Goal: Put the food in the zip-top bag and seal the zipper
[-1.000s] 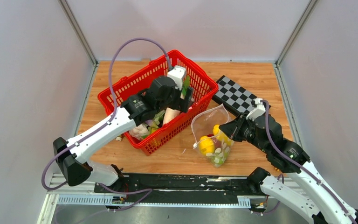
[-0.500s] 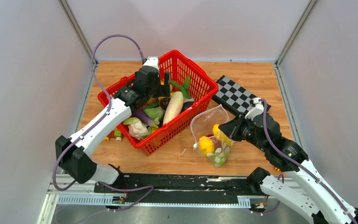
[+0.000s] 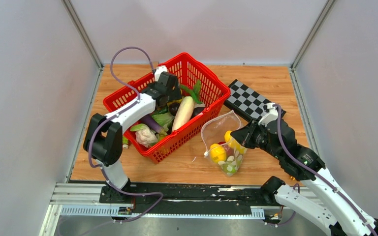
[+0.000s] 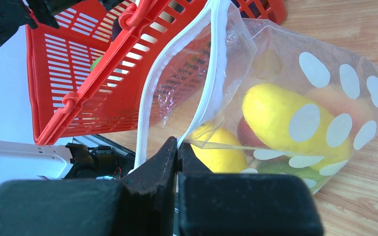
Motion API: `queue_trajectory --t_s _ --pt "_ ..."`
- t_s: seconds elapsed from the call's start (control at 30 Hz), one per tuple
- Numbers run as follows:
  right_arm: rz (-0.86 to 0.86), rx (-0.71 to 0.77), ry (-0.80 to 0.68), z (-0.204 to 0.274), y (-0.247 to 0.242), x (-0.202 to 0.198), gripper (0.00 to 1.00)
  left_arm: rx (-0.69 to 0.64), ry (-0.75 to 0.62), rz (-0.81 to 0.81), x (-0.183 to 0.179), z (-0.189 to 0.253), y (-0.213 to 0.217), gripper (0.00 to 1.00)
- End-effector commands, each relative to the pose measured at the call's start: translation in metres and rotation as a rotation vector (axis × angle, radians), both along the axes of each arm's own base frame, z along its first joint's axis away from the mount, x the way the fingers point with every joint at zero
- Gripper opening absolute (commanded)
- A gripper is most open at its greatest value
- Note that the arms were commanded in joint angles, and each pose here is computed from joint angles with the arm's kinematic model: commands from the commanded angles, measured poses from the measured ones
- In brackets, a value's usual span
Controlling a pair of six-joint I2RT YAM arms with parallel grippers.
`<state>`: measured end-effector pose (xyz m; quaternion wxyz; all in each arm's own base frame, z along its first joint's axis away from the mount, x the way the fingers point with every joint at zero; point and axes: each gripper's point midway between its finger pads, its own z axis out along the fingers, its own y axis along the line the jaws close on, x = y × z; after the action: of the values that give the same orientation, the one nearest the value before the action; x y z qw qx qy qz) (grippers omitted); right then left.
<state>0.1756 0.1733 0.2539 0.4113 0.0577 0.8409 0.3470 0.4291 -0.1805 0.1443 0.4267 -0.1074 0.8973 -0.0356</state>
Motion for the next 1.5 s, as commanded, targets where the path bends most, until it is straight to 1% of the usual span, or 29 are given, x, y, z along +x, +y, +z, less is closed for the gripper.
queue_trajectory --t_s 0.0,0.17,0.33,0.47,0.67,0.77,0.83,0.93,0.97,1.0,1.1,1.2,1.27,1.47 --pt "0.015 0.051 -0.063 0.024 0.004 0.001 0.01 -0.045 -0.115 0.13 0.026 0.019 0.0 1.0" --pt "0.012 0.049 -0.063 0.023 0.003 0.001 0.01 0.04 -0.127 0.175 0.036 0.017 0.004 1.0" --pt "0.027 0.047 -0.054 0.02 0.007 0.001 0.01 0.093 -0.127 0.119 0.045 0.012 -0.012 1.0" --pt "0.03 0.049 -0.055 0.02 0.007 0.001 0.01 0.12 -0.086 0.11 0.048 -0.007 -0.016 1.0" --pt "0.019 0.042 -0.054 0.018 0.004 0.0 0.02 0.163 0.024 0.107 0.043 -0.038 -0.016 1.0" --pt "0.023 0.044 -0.055 0.02 0.004 -0.001 0.02 0.161 0.045 0.097 0.04 -0.044 -0.017 0.99" --pt "0.021 0.04 -0.057 0.02 0.003 -0.001 0.02 0.15 0.033 0.098 0.038 -0.038 -0.017 0.95" --pt "0.019 0.042 -0.059 0.02 0.002 -0.001 0.02 0.123 -0.011 0.09 0.037 -0.017 -0.017 0.83" --pt "0.018 0.042 -0.058 0.02 0.002 -0.001 0.02 0.114 -0.031 0.085 0.037 -0.008 -0.017 0.78" --pt "0.02 0.043 -0.059 0.019 0.002 -0.002 0.02 0.107 -0.053 0.076 0.037 0.001 -0.016 0.72" --pt "0.024 0.048 -0.057 0.019 0.004 -0.001 0.02 0.099 -0.102 0.062 0.033 0.025 -0.013 0.59" --pt "0.026 0.052 -0.056 0.019 0.005 -0.002 0.02 0.104 -0.125 0.063 0.027 0.035 -0.006 0.47" --pt "0.027 0.055 -0.056 0.019 0.005 -0.002 0.02 0.11 -0.129 0.061 0.023 0.036 -0.003 0.42" --pt "0.03 0.056 -0.057 0.02 0.005 -0.003 0.02 0.086 -0.132 0.04 0.008 0.04 0.001 0.4"
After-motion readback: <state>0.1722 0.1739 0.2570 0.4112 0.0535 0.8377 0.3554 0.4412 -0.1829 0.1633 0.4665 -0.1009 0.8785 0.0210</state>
